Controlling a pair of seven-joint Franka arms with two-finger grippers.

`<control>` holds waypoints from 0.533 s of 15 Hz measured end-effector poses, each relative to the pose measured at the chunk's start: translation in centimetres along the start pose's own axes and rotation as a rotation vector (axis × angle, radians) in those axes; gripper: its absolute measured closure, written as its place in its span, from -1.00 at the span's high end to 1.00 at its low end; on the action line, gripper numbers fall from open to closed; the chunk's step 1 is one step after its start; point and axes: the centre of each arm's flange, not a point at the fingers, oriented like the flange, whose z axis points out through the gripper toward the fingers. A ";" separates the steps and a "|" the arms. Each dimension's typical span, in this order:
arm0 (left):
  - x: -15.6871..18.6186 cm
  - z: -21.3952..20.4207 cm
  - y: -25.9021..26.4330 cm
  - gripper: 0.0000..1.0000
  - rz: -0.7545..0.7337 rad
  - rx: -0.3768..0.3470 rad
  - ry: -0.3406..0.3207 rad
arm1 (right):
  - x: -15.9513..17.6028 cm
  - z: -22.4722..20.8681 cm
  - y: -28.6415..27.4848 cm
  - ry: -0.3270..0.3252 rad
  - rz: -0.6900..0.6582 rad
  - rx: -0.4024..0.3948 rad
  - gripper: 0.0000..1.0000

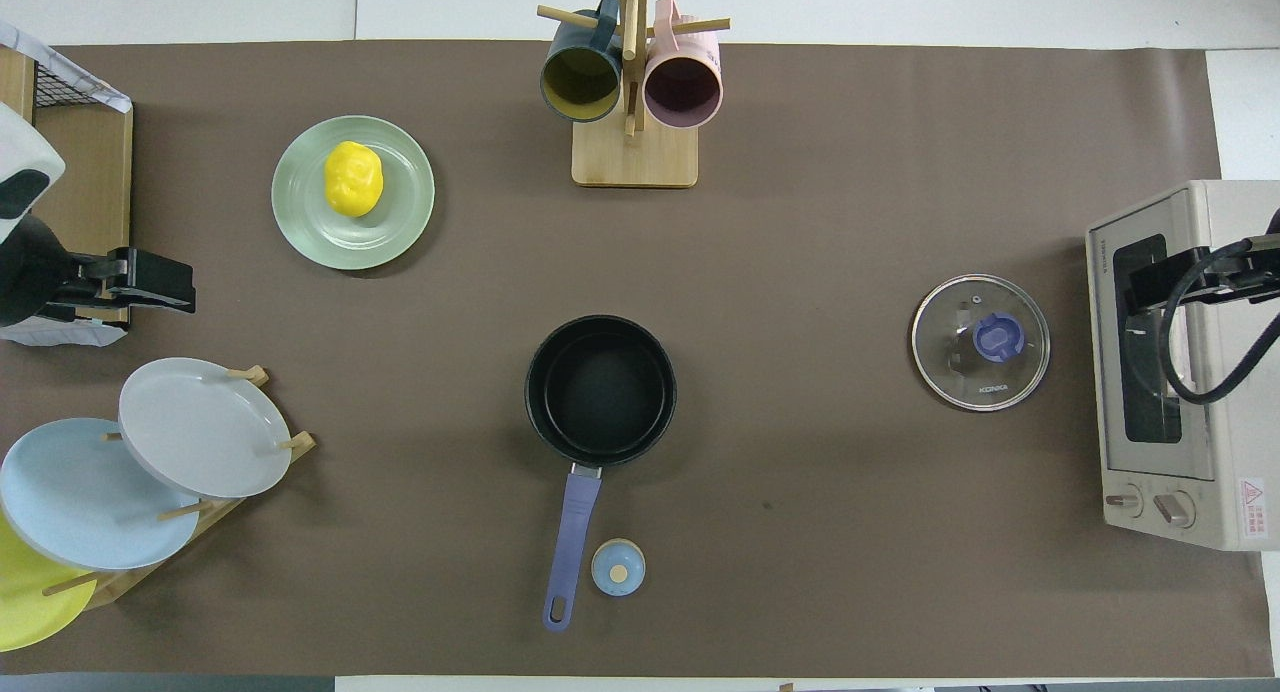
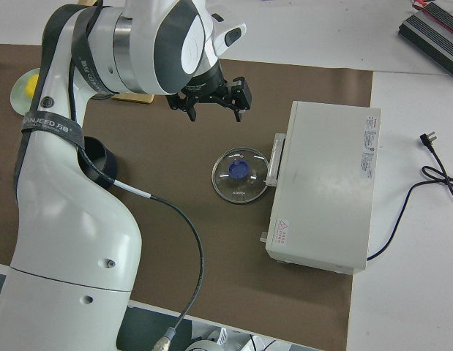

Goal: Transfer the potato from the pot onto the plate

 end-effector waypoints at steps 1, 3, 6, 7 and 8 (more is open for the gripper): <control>0.0 -0.5 0.0 1.00 0.010 -0.001 0.006 | 0.0 0.0 0.0 0.000 0.000 0.000 1.00; -0.1 -0.8 0.1 1.00 0.020 -0.001 0.008 | 0.0 0.0 0.0 0.000 0.000 0.000 1.00; -0.2 -0.4 0.1 1.00 0.021 0.001 -0.009 | 0.0 0.0 0.0 0.000 0.000 0.000 1.00; -0.2 -0.3 0.0 1.00 0.019 0.001 -0.013 | 0.0 0.0 0.0 0.000 0.000 0.000 1.00; -0.2 -0.3 0.0 1.00 0.018 -0.003 -0.015 | 0.0 0.0 0.0 0.000 0.000 0.000 1.00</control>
